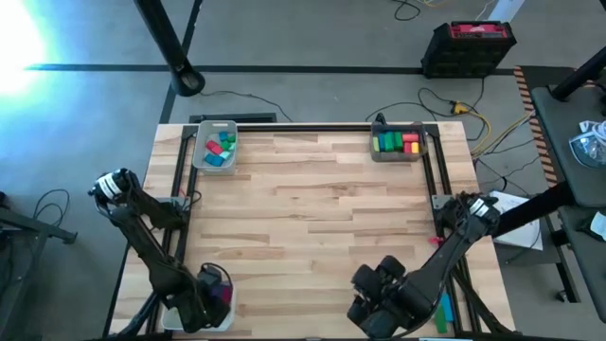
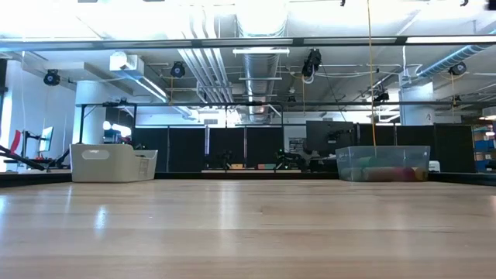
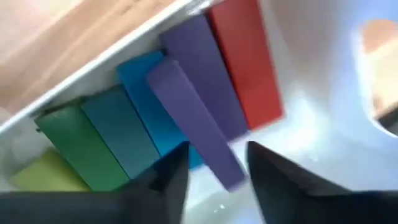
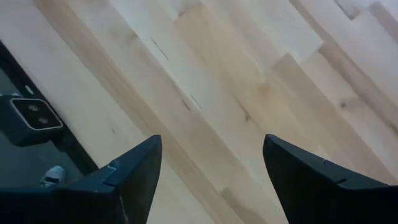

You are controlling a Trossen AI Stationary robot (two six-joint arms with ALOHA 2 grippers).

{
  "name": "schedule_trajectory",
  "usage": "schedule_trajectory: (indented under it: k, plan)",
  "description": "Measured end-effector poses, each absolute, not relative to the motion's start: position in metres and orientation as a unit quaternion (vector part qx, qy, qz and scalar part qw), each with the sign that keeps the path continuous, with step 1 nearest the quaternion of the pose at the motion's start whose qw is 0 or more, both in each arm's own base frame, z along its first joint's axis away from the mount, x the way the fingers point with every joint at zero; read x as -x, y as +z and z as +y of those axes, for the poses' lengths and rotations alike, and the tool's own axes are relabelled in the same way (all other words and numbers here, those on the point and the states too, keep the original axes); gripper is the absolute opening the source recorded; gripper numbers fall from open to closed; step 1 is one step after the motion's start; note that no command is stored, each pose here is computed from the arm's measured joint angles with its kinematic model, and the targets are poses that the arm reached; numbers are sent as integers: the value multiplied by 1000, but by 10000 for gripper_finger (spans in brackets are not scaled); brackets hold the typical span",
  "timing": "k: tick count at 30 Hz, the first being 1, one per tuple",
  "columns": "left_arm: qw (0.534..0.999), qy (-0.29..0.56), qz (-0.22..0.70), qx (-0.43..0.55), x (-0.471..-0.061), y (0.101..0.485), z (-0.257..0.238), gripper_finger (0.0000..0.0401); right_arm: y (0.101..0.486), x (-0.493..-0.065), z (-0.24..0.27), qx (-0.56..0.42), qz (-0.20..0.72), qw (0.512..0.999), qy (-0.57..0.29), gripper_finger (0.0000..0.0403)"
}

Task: Sort blocks
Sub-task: Put the purple rectangular block into the white bin

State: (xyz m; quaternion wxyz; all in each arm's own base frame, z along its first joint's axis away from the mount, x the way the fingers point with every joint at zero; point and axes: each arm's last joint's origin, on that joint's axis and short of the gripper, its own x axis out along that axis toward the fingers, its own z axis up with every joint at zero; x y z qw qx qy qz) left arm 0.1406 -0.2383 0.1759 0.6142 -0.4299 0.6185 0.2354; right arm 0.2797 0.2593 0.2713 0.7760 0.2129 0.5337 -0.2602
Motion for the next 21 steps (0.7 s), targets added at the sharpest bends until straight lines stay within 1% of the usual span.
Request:
schedule_trajectory:
  k: [4,5,13,15,18,21]
  plan:
    - [617,232,613,436,-143,174,-241,41,269,-283,260,-204,524,786,-257,257]
    - [623,233,604,440,-145,175,-242,31,268,-284,259,-201,523,787,-259,253]
    - [666,208,542,469,-155,192,-251,43,268,-285,258,-188,518,794,-258,231]
    - [659,220,525,492,-158,191,-251,42,268,-285,258,-187,518,794,-258,229]
    - [645,259,506,511,-163,182,-249,45,268,-285,258,-180,517,797,-256,229]
    - [646,259,496,520,-170,176,-252,60,268,-287,257,-174,518,798,-253,233]
